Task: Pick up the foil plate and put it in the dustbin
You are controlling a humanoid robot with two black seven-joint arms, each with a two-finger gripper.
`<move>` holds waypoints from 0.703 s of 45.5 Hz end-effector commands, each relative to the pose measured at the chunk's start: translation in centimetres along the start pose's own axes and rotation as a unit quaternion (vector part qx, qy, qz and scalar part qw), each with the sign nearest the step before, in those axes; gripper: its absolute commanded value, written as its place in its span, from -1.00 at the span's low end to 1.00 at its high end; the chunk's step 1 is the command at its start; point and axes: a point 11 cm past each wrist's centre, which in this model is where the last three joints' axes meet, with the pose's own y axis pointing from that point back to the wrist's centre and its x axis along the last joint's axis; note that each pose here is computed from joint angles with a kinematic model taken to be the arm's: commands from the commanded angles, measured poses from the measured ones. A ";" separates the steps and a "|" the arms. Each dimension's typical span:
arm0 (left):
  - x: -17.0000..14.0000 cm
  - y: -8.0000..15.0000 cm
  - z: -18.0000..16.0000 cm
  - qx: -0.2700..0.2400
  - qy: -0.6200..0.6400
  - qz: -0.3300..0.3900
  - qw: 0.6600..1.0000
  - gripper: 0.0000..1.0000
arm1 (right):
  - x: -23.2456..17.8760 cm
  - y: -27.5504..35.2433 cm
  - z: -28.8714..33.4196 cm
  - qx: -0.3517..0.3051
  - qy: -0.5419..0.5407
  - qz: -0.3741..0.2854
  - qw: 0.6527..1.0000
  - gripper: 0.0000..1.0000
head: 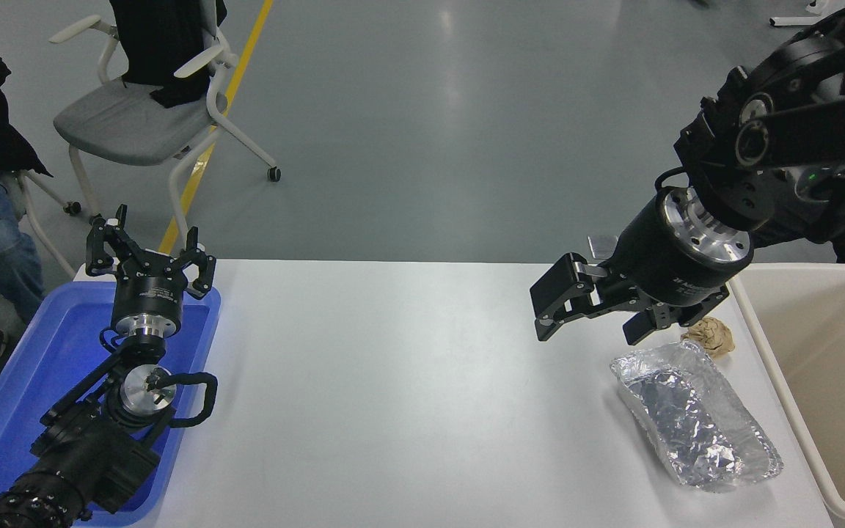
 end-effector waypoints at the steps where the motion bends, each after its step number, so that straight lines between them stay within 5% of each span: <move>1: 0.0 0.0 0.0 0.000 0.000 0.000 1.000 0.98 | 0.0 -1.1 -0.2 -0.009 0.010 -0.002 1.000 1.00; 19: 0.0 0.0 0.0 0.000 0.000 0.000 1.000 0.98 | 1.0 -2.8 1.3 -0.014 0.004 0.009 1.000 1.00; 32: 0.0 0.0 0.0 -0.001 0.001 0.000 1.000 0.98 | 0.7 -3.2 9.8 -0.078 0.030 0.016 0.996 1.00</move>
